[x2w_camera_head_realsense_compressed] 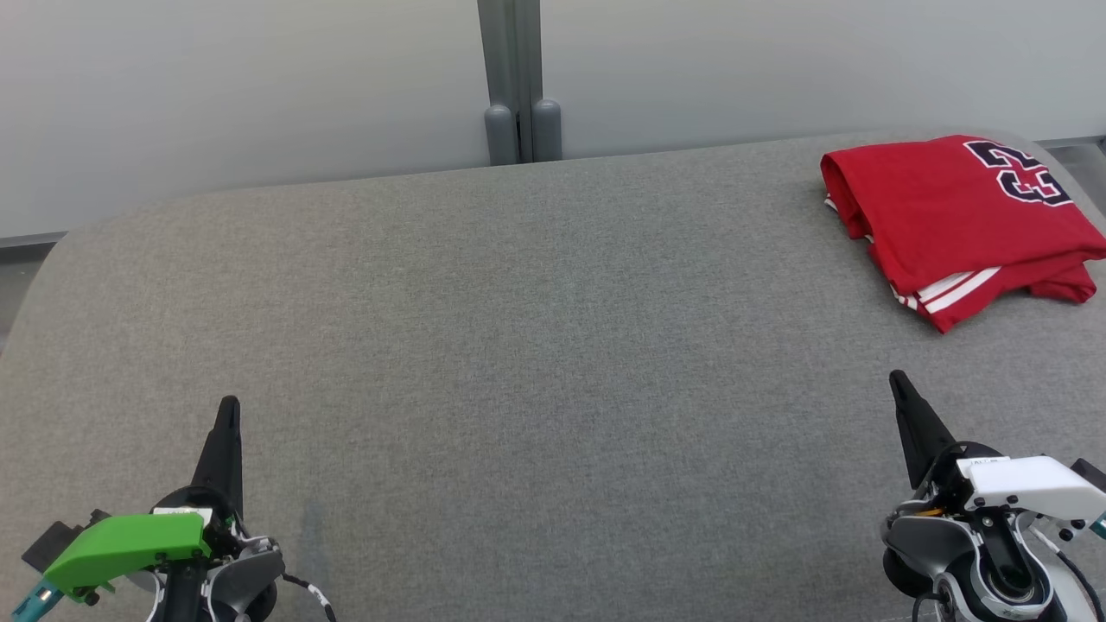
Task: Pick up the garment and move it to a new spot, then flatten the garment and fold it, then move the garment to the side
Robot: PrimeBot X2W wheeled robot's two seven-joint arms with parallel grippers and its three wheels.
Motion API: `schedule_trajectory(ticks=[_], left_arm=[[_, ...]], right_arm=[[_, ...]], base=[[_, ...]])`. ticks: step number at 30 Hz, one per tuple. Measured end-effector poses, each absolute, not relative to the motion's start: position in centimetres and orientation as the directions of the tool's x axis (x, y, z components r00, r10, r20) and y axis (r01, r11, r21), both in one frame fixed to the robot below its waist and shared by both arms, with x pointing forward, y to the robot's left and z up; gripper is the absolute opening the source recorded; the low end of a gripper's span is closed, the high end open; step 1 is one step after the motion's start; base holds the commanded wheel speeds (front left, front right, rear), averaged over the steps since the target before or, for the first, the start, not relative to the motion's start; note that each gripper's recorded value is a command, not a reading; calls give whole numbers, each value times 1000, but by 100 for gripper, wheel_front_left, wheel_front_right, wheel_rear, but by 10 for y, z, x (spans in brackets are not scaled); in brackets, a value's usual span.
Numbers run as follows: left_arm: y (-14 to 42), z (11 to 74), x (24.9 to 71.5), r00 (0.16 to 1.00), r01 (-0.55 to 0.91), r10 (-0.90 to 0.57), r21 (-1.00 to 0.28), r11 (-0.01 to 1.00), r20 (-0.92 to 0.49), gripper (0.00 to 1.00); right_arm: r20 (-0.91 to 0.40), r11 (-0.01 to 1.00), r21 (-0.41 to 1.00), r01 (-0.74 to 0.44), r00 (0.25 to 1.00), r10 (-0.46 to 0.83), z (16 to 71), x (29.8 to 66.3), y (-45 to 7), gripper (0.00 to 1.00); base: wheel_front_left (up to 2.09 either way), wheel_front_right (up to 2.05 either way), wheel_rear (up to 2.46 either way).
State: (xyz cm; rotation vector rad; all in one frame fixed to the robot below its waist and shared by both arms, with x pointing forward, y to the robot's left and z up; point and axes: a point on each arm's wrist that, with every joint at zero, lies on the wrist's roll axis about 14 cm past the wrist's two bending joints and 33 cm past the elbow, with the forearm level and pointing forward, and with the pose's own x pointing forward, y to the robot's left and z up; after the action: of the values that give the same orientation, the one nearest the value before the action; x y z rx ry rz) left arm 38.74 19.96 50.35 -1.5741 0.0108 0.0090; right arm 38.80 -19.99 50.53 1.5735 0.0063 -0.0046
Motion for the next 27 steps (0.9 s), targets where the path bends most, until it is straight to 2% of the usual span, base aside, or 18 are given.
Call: schedule_trajectory(ticks=[27], left_arm=[[200, 504, 387, 1000, -12, -1, -1000, -4, -12, 0]], right_arm=[[-7, -5, 1000, 7, 1000, 0, 505, 388, -200, 0]], base=[[0, 0, 0]])
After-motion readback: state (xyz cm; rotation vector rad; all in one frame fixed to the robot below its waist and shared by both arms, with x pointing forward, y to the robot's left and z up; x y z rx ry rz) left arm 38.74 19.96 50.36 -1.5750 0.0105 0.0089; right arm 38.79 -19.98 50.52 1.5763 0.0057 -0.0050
